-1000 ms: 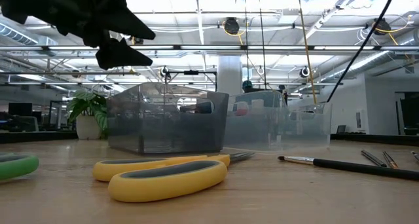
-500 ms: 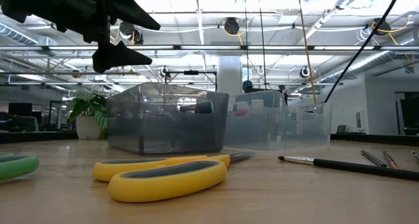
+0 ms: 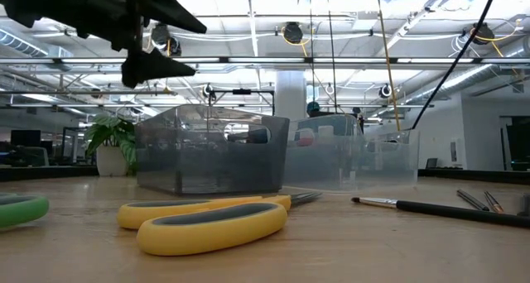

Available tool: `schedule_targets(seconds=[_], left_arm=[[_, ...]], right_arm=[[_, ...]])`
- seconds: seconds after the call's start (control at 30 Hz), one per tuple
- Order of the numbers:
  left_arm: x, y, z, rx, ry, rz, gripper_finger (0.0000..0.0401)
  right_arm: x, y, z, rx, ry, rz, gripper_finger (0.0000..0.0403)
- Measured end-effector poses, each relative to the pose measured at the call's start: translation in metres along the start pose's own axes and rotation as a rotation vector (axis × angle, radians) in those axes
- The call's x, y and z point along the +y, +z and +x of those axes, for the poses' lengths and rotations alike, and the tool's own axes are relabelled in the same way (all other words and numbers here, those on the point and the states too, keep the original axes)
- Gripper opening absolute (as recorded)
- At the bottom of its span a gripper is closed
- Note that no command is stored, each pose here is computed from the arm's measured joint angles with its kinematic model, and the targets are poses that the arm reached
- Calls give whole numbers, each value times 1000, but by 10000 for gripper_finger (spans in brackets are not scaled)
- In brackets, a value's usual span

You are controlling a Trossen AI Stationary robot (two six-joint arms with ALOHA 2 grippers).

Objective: Pick & Place Paint Supplies
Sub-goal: Put the right silver paintbrush into the transparent bin

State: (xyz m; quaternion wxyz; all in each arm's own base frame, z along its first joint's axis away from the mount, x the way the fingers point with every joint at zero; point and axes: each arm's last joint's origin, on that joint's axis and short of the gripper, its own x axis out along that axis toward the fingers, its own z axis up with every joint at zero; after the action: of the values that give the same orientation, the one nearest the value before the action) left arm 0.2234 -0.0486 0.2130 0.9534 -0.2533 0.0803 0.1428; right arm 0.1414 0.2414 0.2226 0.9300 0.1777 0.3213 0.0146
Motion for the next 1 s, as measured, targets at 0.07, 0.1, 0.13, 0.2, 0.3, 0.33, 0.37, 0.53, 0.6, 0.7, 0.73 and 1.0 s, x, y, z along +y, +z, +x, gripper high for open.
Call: schedule_targets(seconds=[0.07,0.1,0.13,0.2,0.3,0.33,0.37,0.53,0.6,0.7,0.73,1.0], left_arm=[[1,3,1,-23,4,54,365],[1,4,1,-26,2,82,365],[2,4,2,-27,1,108,365],[2,4,2,-24,-2,150,365],[2,3,2,-12,1,191,365],[2,1,2,-2,4,198,365],[2,-1,2,10,8,202,365],[3,-11,6,61,22,232,365],[5,-17,10,90,35,249,365],[6,-23,14,110,48,255,365],[7,-26,16,120,55,262,365],[10,-36,23,154,86,290,365]], right_arm=[[3,11,-2,-151,-22,-107,154],[5,15,-1,-213,-45,-162,155],[6,19,0,-258,-65,-209,155],[6,26,2,-315,-99,-239,156],[-6,39,16,-275,-122,-146,157],[-13,43,23,-225,-126,-103,159],[-21,47,29,-157,-130,-63,162],[-65,55,58,242,-201,7,190],[-79,58,62,333,-231,-40,200],[-93,60,64,434,-257,-184,207],[-97,60,64,459,-262,-242,207],[-125,42,78,493,-224,-358,189]])
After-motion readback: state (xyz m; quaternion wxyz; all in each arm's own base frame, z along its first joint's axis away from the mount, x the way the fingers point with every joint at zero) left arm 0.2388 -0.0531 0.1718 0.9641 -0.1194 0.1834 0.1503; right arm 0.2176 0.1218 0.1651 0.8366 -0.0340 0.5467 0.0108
